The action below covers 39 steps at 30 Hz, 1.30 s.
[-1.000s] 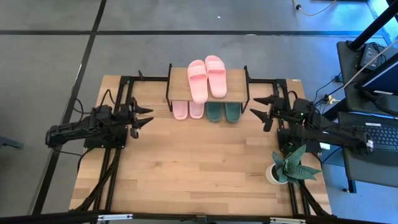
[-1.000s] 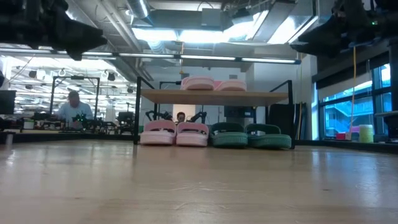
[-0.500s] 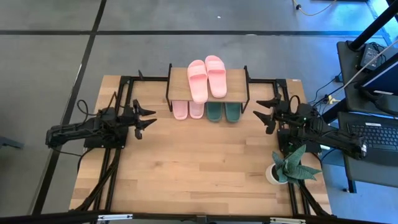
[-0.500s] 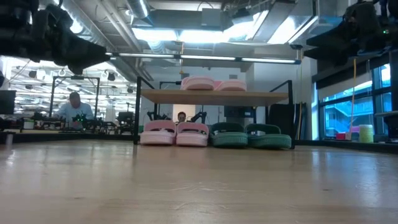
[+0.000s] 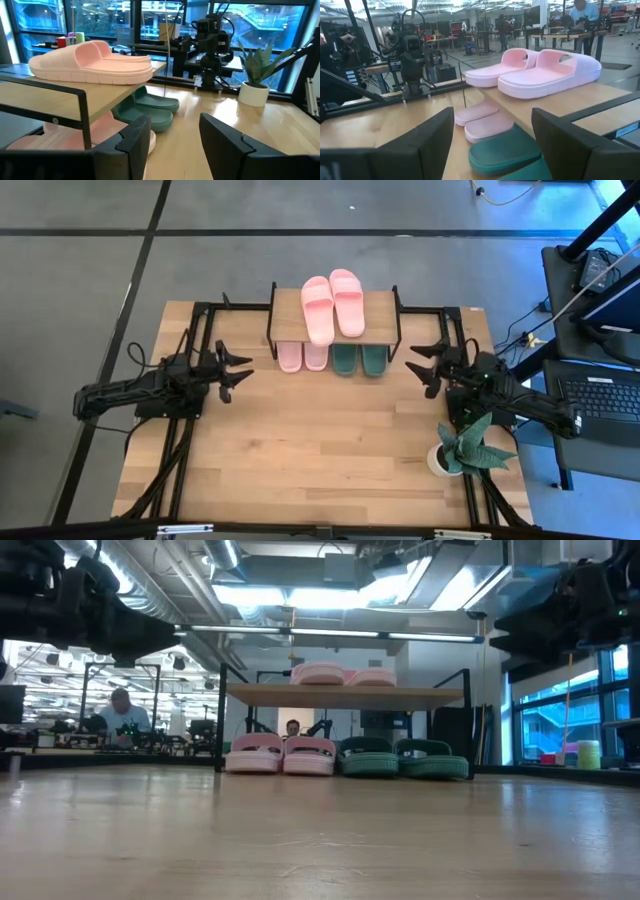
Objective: Pick and place slides into the shelf
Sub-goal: Return to Home Position
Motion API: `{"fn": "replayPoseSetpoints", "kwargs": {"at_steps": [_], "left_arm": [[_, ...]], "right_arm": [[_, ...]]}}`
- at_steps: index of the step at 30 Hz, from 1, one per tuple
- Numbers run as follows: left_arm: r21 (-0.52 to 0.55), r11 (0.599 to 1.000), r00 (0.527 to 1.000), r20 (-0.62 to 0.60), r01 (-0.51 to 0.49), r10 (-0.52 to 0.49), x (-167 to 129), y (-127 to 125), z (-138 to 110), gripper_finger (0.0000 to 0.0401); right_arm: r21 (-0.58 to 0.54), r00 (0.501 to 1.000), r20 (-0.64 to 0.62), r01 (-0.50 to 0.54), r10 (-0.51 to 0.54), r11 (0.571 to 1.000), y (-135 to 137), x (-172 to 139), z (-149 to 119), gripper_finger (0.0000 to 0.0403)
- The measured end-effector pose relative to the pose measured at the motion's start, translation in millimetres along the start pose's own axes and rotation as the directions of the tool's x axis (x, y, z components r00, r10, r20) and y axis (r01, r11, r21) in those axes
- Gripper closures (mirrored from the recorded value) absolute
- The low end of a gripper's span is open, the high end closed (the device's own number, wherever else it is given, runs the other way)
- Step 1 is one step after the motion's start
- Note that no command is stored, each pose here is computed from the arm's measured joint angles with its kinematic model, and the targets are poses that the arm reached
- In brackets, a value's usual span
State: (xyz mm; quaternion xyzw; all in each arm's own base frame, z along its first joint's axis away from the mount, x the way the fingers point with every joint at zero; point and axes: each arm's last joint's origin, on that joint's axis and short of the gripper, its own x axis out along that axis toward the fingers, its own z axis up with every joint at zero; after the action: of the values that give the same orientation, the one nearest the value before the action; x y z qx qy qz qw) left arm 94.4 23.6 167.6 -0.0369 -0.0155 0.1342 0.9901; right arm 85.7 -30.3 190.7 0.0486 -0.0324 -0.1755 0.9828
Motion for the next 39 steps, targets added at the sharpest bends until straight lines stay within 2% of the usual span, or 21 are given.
{"fn": "replayPoseSetpoints", "kwargs": {"at_steps": [8,19,26,39], "left_arm": [[0.001,1.0,1.0,0.001,-0.02,0.02,0,2,0,0.0239],[0.032,0.999,1.0,0.0,-0.02,0.02,0,2,0,0.0239],[0.033,0.999,1.0,0.0,-0.02,0.02,0,2,0,0.0239],[0.035,0.999,1.0,0.0,-0.02,0.02,0,2,0,0.0239]], "right_arm": [[0.024,1.0,0.016,-0.002,0.001,1.0,-2,5,-20,0.0135],[0.017,1.0,-0.023,0.002,-0.002,1.0,-2,6,-23,0.0135],[-0.064,1.0,-0.022,0.0,-0.002,0.998,-2,6,-23,0.0135],[-0.035,1.0,-0.023,0.001,-0.002,0.999,-2,6,-23,0.0135]]}}
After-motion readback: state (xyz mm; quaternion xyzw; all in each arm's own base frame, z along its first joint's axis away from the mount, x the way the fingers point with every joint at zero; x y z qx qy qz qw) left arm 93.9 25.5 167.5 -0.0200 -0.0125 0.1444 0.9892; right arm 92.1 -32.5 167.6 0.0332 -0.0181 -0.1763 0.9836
